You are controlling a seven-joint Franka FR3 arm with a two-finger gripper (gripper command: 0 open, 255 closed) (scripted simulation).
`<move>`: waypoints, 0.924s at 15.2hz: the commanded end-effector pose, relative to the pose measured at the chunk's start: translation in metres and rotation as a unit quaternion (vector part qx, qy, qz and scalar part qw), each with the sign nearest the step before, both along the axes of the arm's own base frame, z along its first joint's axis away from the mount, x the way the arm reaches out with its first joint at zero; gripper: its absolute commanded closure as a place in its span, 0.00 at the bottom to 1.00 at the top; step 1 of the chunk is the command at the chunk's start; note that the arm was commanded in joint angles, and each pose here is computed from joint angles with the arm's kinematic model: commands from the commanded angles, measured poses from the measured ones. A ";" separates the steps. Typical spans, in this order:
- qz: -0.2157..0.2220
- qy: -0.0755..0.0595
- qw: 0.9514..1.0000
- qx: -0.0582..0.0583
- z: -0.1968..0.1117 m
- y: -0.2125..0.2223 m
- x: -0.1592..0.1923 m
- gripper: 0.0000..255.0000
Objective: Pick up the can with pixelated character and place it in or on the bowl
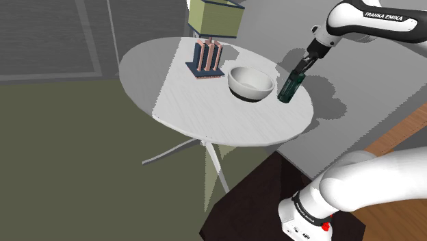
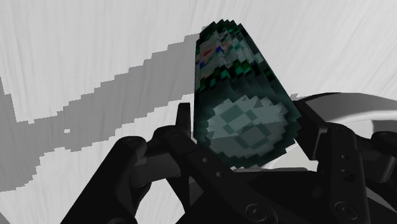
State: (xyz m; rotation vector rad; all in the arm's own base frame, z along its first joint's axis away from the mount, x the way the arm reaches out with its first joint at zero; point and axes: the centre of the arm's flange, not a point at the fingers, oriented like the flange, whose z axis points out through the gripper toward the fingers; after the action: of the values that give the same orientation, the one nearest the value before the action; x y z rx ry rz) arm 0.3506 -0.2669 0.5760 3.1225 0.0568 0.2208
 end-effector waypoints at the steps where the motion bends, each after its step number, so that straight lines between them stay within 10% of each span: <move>1: 0.000 0.001 1.000 0.000 -0.001 0.000 0.000 1.00; 14: 0.000 0.001 1.000 0.000 0.068 0.000 0.000 1.00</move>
State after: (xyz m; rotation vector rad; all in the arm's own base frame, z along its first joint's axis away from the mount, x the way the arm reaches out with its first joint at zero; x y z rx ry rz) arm 0.3505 -0.2675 0.6384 3.1230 0.0565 0.2180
